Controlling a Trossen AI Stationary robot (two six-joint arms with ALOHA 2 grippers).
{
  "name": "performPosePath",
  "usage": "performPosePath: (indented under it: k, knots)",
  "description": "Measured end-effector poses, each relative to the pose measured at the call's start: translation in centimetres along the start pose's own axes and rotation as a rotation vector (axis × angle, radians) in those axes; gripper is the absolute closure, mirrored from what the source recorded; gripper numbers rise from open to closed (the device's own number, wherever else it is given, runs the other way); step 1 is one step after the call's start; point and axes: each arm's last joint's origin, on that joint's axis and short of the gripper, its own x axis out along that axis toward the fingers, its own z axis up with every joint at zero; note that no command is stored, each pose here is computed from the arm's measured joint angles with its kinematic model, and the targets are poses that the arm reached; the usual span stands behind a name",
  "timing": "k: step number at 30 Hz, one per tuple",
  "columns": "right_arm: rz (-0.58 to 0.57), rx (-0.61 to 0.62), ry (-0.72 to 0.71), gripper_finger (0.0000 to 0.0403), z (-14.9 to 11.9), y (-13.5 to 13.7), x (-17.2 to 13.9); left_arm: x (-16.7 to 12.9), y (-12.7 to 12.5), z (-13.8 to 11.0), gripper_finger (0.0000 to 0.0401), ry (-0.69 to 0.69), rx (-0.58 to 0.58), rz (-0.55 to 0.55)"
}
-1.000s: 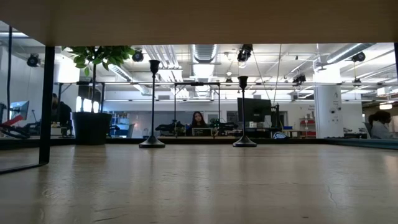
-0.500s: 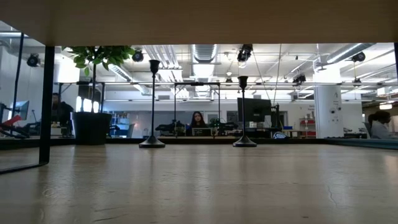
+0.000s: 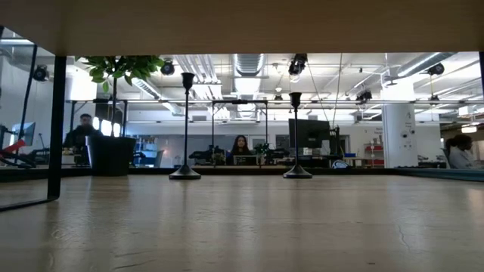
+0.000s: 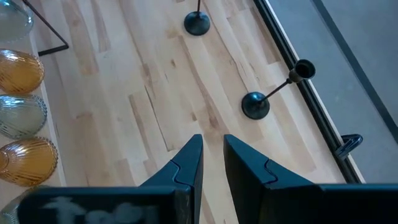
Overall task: Pick & Place candle stick holders
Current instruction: Put the green glass candle holder on the shelf
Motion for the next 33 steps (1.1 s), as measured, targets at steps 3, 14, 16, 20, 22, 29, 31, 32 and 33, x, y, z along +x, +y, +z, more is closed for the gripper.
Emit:
performPosePath:
  k: [3, 14, 16, 20, 22, 29, 31, 32, 33]
  knots:
    - [-0.001, -0.008, -0.001, 0.0346, 0.0, 0.0, 0.0, 0.4, 0.1, 0.4, 0.0369, -0.003, 0.009, -0.022]
    - [-0.001, -0.019, -0.001, 0.0346, 0.0, 0.0, 0.0, 1.6, 0.5, 1.1, 0.0369, 0.012, 0.006, -0.027]
    - [-0.001, -0.019, -0.001, 0.0346, 0.0, 0.0, 0.0, 1.7, 0.5, 1.2, 0.0369, 0.016, 0.006, -0.029]
    - [0.000, -0.019, 0.000, 0.0346, 0.0, 0.0, 0.0, 1.7, 0.5, 1.2, 0.0369, 0.015, 0.003, -0.029]
    - [0.000, -0.022, 0.001, 0.0346, 0.0, 0.0, 0.0, 1.7, 0.5, 1.2, 0.0369, 0.015, -0.003, -0.031]
    - [0.000, -0.027, 0.001, 0.0346, 0.0, 0.0, 0.0, 1.9, 0.5, 1.3, 0.0314, 0.021, -0.027, -0.058]
    - [0.000, -0.027, 0.002, 0.0346, 0.0, 0.0, 0.0, 1.9, 0.4, 1.2, 0.0298, 0.021, -0.028, -0.074]
    - [0.000, -0.027, 0.002, 0.0346, 0.0, 0.0, 0.0, 1.9, 0.4, 1.2, 0.0293, 0.021, -0.028, -0.078]
    - [-0.001, -0.027, 0.003, 0.0346, 0.0, 0.0, 0.0, 1.9, 0.4, 1.2, 0.0289, 0.022, -0.031, -0.081]
